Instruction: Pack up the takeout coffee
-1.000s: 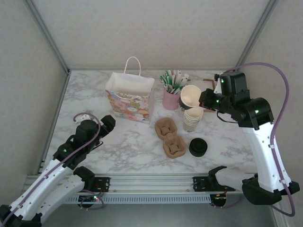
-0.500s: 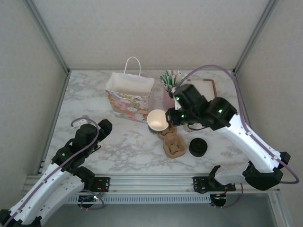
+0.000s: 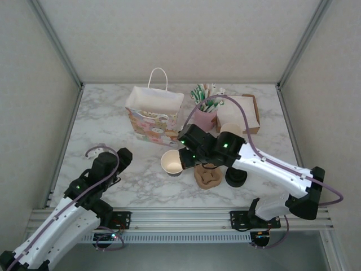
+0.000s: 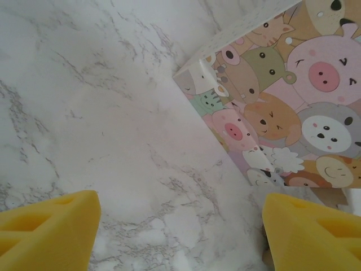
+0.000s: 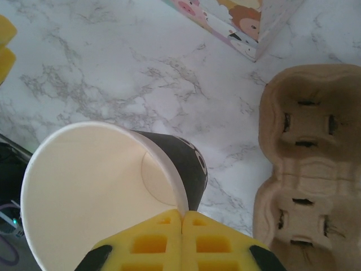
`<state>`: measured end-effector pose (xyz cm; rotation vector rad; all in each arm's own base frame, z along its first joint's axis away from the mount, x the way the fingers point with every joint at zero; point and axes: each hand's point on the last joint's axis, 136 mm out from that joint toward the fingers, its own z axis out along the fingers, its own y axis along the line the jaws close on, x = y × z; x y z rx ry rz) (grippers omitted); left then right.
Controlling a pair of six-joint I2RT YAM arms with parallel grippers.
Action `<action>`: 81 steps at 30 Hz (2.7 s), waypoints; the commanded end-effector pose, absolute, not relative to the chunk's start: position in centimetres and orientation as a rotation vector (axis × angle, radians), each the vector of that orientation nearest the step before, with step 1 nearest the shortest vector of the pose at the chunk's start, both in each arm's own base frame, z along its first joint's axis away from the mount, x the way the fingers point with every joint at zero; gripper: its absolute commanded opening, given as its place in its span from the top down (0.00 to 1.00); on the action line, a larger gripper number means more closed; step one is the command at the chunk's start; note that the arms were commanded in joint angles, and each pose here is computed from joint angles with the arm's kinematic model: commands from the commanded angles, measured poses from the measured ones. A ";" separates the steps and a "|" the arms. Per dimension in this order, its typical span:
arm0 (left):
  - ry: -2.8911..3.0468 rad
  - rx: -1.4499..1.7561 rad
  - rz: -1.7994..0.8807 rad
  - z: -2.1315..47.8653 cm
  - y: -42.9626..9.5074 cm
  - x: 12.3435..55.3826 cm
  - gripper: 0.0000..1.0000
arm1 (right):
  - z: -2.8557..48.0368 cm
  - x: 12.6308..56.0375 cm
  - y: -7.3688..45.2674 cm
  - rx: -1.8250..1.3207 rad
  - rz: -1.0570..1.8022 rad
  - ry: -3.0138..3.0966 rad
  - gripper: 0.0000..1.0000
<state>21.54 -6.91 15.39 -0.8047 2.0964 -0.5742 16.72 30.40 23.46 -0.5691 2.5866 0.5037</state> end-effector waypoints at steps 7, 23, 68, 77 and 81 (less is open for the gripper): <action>2.066 -0.864 -0.584 14.0 -6.2 20.9 0.24 | 20.3 18.1 32.2 -0.450 0.452 2.586 1.00; 2.177 -0.785 -0.629 13.0 -8.5 21.1 0.18 | 13.8 19.0 31.2 -0.341 0.294 2.636 1.00; 2.216 -0.732 -0.594 12.5 -9.4 22.0 0.14 | 23.5 17.1 11.5 0.074 0.044 2.372 0.14; 2.213 -0.736 -0.591 12.4 -9.4 22.1 0.13 | 18.9 15.6 8.3 0.151 0.108 2.392 0.08; 2.215 -0.734 -0.593 12.4 -9.5 22.1 0.13 | 15.3 15.4 8.8 0.184 0.065 2.531 0.06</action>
